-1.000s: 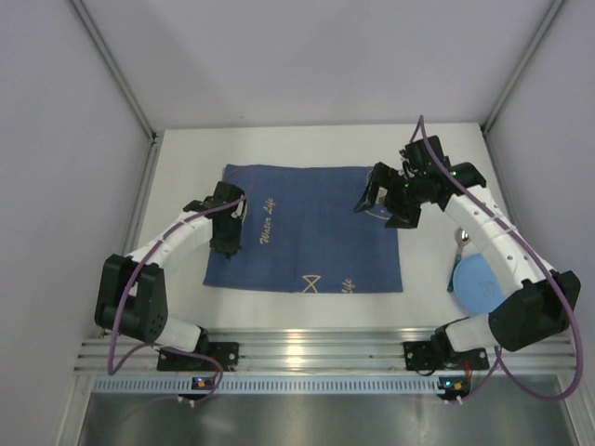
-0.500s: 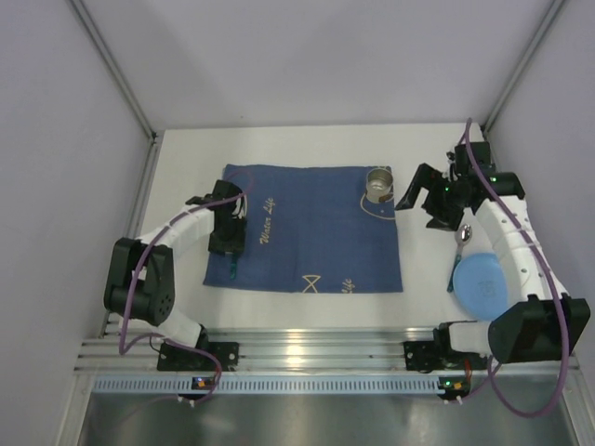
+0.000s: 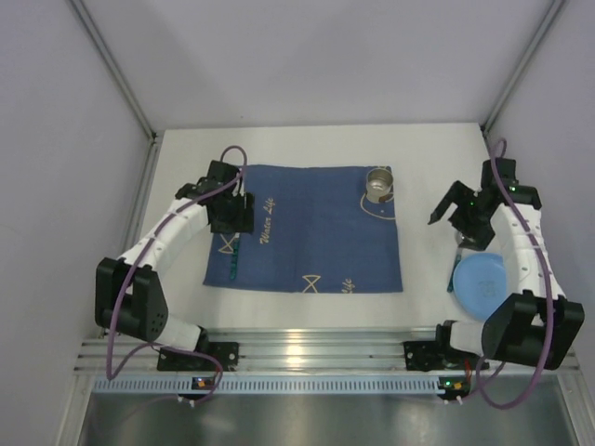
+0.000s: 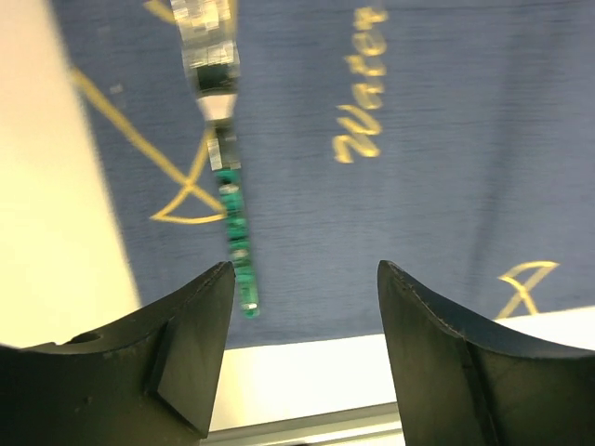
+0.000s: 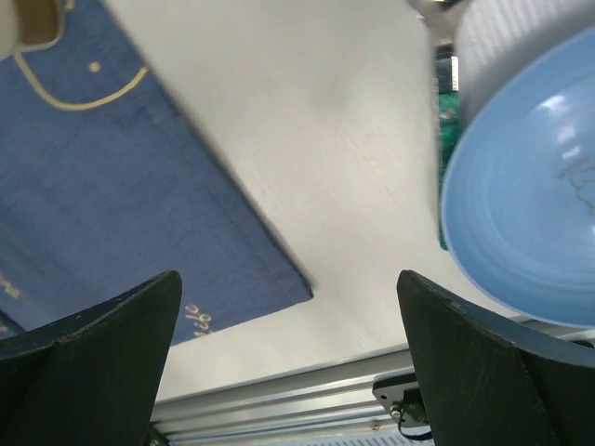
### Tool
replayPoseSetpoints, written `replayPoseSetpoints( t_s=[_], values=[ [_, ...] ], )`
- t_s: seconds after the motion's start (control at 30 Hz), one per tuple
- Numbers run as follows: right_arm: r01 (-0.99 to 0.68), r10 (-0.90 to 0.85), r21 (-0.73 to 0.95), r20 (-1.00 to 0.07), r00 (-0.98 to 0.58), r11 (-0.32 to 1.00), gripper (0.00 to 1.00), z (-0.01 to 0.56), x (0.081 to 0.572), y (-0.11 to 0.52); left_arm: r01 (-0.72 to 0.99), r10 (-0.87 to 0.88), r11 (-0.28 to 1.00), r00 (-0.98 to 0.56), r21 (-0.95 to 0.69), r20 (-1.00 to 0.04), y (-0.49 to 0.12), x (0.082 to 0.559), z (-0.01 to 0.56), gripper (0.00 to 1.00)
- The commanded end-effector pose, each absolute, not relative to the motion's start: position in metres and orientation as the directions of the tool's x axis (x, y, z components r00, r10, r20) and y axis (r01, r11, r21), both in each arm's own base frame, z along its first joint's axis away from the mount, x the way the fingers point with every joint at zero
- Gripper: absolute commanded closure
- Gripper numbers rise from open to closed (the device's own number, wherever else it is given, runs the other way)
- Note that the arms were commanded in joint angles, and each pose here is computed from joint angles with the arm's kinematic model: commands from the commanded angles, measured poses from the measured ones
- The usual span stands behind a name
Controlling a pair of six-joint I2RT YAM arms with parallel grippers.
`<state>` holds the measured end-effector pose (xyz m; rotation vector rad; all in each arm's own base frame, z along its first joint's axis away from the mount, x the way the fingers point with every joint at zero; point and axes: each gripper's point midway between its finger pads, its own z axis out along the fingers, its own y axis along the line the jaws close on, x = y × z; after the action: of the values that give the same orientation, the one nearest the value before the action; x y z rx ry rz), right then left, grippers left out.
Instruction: Set the dinner table for one person
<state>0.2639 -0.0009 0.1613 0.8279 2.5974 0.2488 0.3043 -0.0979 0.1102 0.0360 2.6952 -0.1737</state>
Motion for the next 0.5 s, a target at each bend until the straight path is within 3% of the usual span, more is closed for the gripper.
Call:
replayPoseSetpoints(
  t_s=[0.0,0.13,0.47],
  values=[
    [0.626,0.667,0.232,-0.302,-0.681,0.744,0.00,0.143,0.260,-0.032,0.113,0.002,0.967,-0.898,-0.228,-0.439,-0.134,0.304,0.125,0.32],
    [0.674,0.693,0.176,-0.282,-0.663,0.717,0.00,0.127,0.265,-0.059,0.175,0.060,0.949,-0.918,-0.264,-0.393,-0.163,0.294,0.113,0.32],
    [0.681,0.669,0.060,-0.269,-0.693,0.729,0.02,0.092,0.309,-0.098,0.224,0.042,0.891,-0.907,-0.396,-0.419,-0.187,0.278,0.122,0.33]
  ],
)
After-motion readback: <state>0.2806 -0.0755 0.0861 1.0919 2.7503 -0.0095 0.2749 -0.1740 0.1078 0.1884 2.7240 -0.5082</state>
